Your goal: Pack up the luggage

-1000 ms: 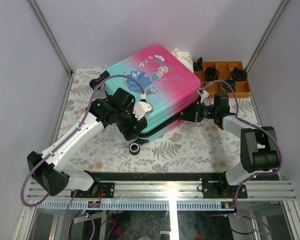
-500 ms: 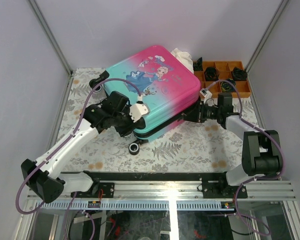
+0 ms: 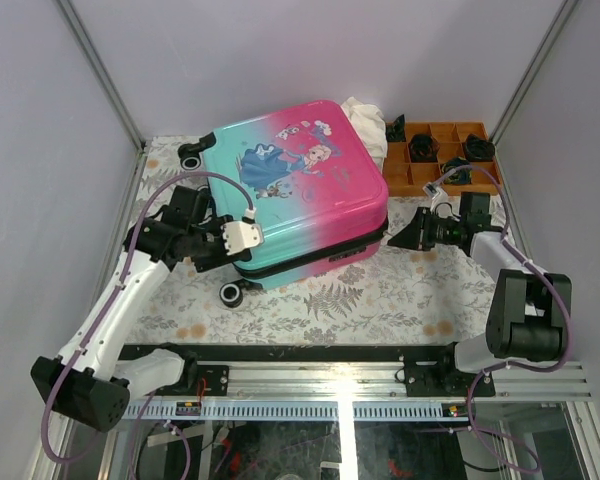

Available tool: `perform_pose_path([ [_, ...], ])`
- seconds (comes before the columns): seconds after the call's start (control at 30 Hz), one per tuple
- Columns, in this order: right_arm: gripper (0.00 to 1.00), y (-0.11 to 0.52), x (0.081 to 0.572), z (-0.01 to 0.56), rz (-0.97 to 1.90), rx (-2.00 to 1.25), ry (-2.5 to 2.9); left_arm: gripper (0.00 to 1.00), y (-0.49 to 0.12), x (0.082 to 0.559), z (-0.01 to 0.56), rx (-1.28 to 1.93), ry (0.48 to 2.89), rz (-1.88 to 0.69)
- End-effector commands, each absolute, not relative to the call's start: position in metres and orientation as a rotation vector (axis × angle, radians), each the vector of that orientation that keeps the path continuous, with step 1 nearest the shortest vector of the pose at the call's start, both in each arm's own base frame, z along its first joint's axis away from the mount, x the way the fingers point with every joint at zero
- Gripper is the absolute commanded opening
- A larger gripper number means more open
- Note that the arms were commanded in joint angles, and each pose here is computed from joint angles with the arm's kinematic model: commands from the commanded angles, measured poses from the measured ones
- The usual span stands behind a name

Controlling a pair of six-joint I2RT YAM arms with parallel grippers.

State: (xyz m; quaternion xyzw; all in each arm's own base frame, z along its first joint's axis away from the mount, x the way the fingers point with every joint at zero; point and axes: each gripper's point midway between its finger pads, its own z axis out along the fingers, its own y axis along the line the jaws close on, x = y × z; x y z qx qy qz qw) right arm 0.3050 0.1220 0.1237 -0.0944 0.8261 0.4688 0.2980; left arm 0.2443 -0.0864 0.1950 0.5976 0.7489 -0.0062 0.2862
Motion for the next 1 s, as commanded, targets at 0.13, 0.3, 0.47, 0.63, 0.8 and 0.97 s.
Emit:
perform_pose_path([
  [0.13, 0.0, 0.07, 0.363, 0.159, 1.07, -0.251, 2.071, 0.0, -0.004, 0.248, 0.172, 1.848, 2.032, 0.354],
  [0.3, 0.0, 0.07, 0.391, 0.173, 1.088, -0.208, 2.003, 0.0, -0.004, 0.255, 0.17, 1.875, 2.005, 0.372],
  [0.47, 0.0, 0.089, 0.407, 0.169, 1.111, -0.247, 2.011, 0.0, -0.001, 0.259, 0.164, 1.938, 1.967, 0.399],
  [0.63, 0.0, 0.098, 0.429, 0.159, 1.111, -0.251, 2.007, 0.0, 0.003, 0.257, 0.156, 1.982, 1.956, 0.409],
  [0.8, 0.0, 0.12, 0.448, 0.153, 1.134, -0.284, 2.004, 0.0, 0.004, 0.258, 0.152, 2.003, 1.946, 0.406],
  [0.97, 0.0, 0.147, 0.46, 0.147, 1.158, -0.311, 1.997, 0.0, 0.003, 0.26, 0.149, 2.01, 1.947, 0.389],
])
